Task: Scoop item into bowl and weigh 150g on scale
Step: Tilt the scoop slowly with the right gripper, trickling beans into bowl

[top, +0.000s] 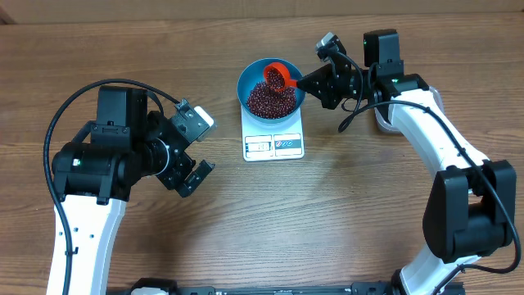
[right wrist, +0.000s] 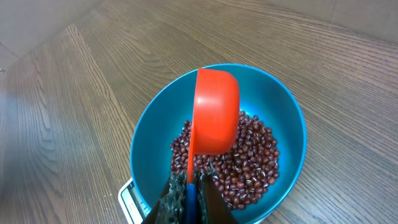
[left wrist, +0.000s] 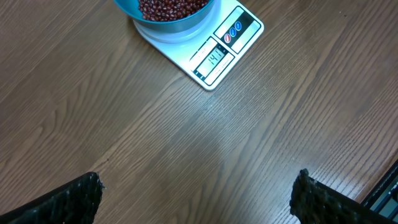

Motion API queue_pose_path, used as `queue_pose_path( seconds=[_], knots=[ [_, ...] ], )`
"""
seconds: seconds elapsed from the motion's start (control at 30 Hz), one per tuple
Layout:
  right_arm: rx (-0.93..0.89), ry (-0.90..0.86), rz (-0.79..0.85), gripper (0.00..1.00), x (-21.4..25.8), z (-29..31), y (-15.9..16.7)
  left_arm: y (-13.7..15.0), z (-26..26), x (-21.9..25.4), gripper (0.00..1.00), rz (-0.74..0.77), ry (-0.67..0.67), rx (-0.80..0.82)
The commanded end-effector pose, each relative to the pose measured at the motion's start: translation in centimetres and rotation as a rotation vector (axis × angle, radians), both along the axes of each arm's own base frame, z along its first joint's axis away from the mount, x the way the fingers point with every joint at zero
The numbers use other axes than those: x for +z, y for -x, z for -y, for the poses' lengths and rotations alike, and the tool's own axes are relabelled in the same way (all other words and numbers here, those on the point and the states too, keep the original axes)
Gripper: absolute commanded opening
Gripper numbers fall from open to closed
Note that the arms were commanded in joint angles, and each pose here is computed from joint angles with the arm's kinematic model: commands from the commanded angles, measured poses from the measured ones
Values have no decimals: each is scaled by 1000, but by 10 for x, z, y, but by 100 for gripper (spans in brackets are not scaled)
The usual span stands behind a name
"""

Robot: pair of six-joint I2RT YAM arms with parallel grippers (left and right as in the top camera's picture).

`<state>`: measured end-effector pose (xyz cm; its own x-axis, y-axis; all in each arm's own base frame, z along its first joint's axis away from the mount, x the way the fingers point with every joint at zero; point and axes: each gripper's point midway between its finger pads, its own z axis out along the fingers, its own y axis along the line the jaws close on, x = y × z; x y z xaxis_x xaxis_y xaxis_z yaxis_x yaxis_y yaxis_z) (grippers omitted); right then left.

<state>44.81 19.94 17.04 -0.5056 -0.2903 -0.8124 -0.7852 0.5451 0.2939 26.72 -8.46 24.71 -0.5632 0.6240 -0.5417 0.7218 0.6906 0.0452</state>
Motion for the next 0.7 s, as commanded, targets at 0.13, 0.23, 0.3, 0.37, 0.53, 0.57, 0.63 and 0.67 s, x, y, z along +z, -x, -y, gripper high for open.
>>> queue_pose_path(
  seconds=[0.13, 0.23, 0.3, 0.37, 0.53, 0.57, 0.63, 0.67],
  knots=[
    [8, -8, 11, 4, 5, -3, -2, 0, 1, -2, 100, -10, 3, 6],
    [8, -8, 10, 4, 5, -3, -2, 0, 1, -2, 100, -10, 3, 6],
    [8, -8, 9, 4, 5, -3, -2, 0, 1, -2, 100, -10, 3, 6],
    [19, -16, 1, 4, 5, -5, 1, 0, 1, -2, 100, -10, 3, 6],
    [-12, 19, 22, 4, 2, 0, -6, 0, 1, -2, 99, -10, 3, 6],
    [-13, 17, 22, 4, 2, 1, -6, 0, 1, -2, 100, -10, 3, 6],
    [5, -2, 7, 4, 3, -2, -2, 0, 1, -2, 100, -10, 3, 6],
    [17, -9, 1, 4, 4, -5, 1, 0, 1, -2, 100, -10, 3, 6]
  ],
)
